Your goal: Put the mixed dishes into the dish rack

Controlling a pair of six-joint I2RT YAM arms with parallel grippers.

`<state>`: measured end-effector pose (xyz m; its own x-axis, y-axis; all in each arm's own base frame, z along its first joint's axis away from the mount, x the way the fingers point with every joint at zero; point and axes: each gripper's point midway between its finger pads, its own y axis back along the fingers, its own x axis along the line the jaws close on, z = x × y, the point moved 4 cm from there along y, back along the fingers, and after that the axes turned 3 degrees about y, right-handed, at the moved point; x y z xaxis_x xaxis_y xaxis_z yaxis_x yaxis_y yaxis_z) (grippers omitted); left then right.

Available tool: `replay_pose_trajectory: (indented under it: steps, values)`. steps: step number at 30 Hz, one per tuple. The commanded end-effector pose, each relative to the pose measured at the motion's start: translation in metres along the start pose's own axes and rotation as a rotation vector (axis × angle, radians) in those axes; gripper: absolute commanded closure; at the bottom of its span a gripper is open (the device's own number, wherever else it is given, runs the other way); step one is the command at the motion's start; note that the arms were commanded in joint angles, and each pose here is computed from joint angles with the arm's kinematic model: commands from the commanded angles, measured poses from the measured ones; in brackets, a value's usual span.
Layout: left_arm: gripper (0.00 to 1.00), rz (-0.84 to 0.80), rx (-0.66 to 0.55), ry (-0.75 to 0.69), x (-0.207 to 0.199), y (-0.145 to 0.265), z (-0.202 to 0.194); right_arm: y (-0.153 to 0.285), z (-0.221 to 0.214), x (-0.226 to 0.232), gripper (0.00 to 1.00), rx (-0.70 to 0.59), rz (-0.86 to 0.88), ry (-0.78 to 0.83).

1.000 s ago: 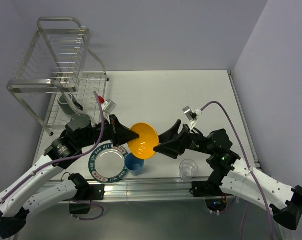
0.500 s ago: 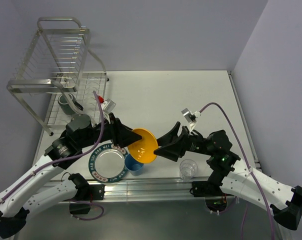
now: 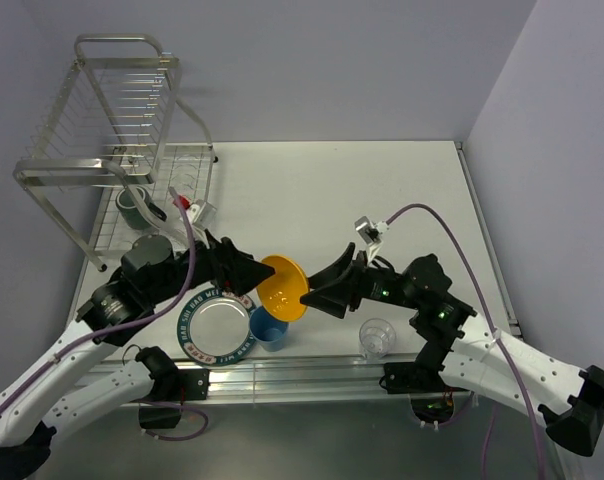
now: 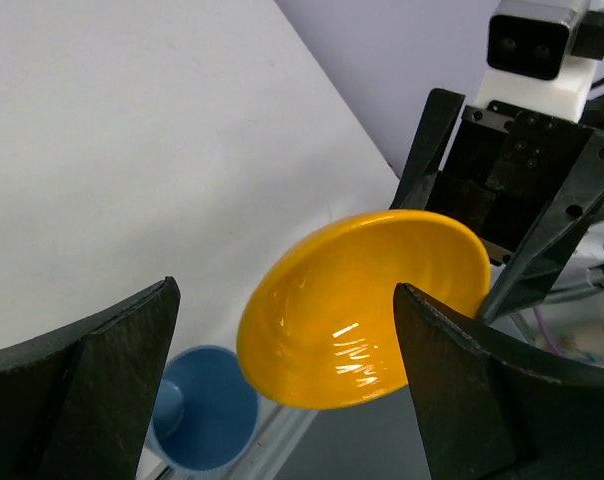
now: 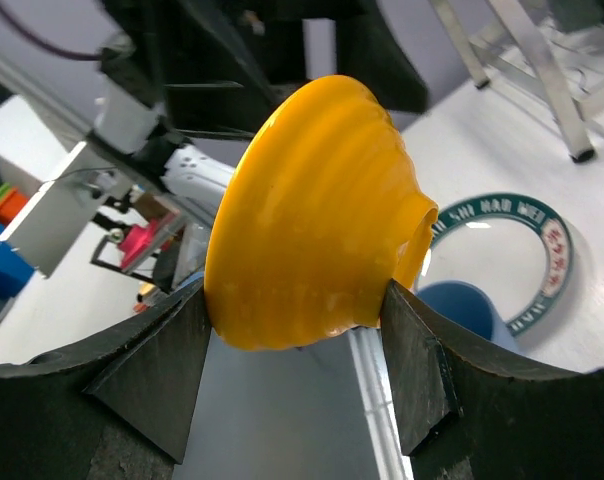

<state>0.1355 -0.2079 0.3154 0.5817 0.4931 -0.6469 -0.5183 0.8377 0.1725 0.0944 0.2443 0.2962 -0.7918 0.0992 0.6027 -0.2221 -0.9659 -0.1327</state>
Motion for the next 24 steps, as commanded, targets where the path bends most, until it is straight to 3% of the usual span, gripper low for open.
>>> replay_pose_trajectory:
  steps: [1,7,14,24]
  values:
    - [0.05,0.148,-0.135,-0.044,0.009,0.026,0.024,-0.012,0.023,0.003,1.0,-0.037,-0.026,0.082]
    - [0.04,0.283,-0.282,-0.045,0.012,0.066,0.047,-0.041,0.032,-0.025,1.0,0.016,-0.136,0.152]
    - [0.06,0.278,-0.345,-0.058,0.0,0.096,0.059,-0.1,0.054,-0.078,1.0,0.078,-0.273,0.296]
    - [0.07,0.268,-0.369,-0.088,-0.006,0.103,0.066,-0.194,0.079,-0.147,1.0,0.137,-0.345,0.466]
